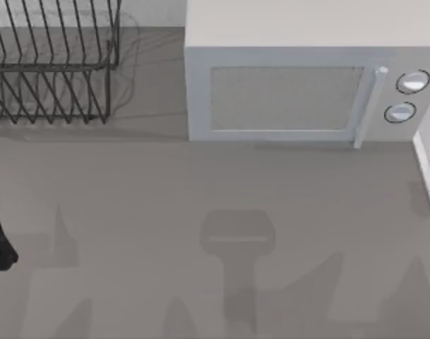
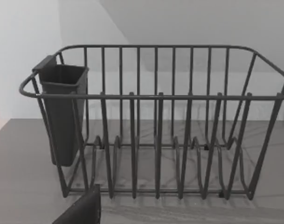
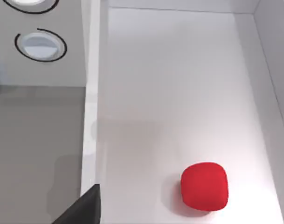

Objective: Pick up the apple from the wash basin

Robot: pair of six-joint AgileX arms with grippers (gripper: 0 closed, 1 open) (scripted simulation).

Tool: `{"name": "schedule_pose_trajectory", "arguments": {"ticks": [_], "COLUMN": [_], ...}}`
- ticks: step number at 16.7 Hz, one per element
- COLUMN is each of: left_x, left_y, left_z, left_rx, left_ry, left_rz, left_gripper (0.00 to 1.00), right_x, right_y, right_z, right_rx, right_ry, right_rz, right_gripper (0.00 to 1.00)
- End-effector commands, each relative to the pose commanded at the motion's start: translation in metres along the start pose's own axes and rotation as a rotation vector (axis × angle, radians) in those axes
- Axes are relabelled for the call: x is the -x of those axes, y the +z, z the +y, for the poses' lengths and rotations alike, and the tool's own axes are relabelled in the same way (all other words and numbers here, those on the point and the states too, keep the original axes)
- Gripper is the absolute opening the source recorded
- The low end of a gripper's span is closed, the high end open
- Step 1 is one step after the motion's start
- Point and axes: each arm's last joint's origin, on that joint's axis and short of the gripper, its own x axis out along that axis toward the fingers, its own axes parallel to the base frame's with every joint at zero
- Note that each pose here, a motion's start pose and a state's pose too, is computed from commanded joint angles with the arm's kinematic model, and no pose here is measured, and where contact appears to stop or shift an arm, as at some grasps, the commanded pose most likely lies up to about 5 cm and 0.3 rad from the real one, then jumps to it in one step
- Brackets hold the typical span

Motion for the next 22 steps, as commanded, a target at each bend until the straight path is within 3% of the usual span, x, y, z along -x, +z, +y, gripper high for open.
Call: {"name": "schedule_pose_trajectory", "arguments": {"ticks": [5, 11, 15, 22], "left_x": [0.000, 0.000, 0.000, 0.000], "left_y": [0.000, 0.000, 0.000, 0.000], "left_z": [0.000, 0.000, 0.000, 0.000], "left_rx": [0.000, 0.000, 0.000, 0.000], "left_ry": [0.000, 0.000, 0.000, 0.000], "left_rz": [0.000, 0.000, 0.000, 0.000], "left_gripper": [1.00, 1.00, 1.00, 1.00], "right_x": [-0.082, -0.186, -0.217, -0.223], "right_y": [0.048, 0.047, 0.038, 0.034], "right_z": [-0.026, -0.055, -0.065, -0.063], "right_rx": [0.014, 0.003, -0.004, -0.001], "right_ry": [0.020, 0.086, 0.113, 0.117], "right_rz": [0.421, 0.802, 0.907, 0.915], "right_gripper": [1.00, 1.00, 1.00, 1.00]}}
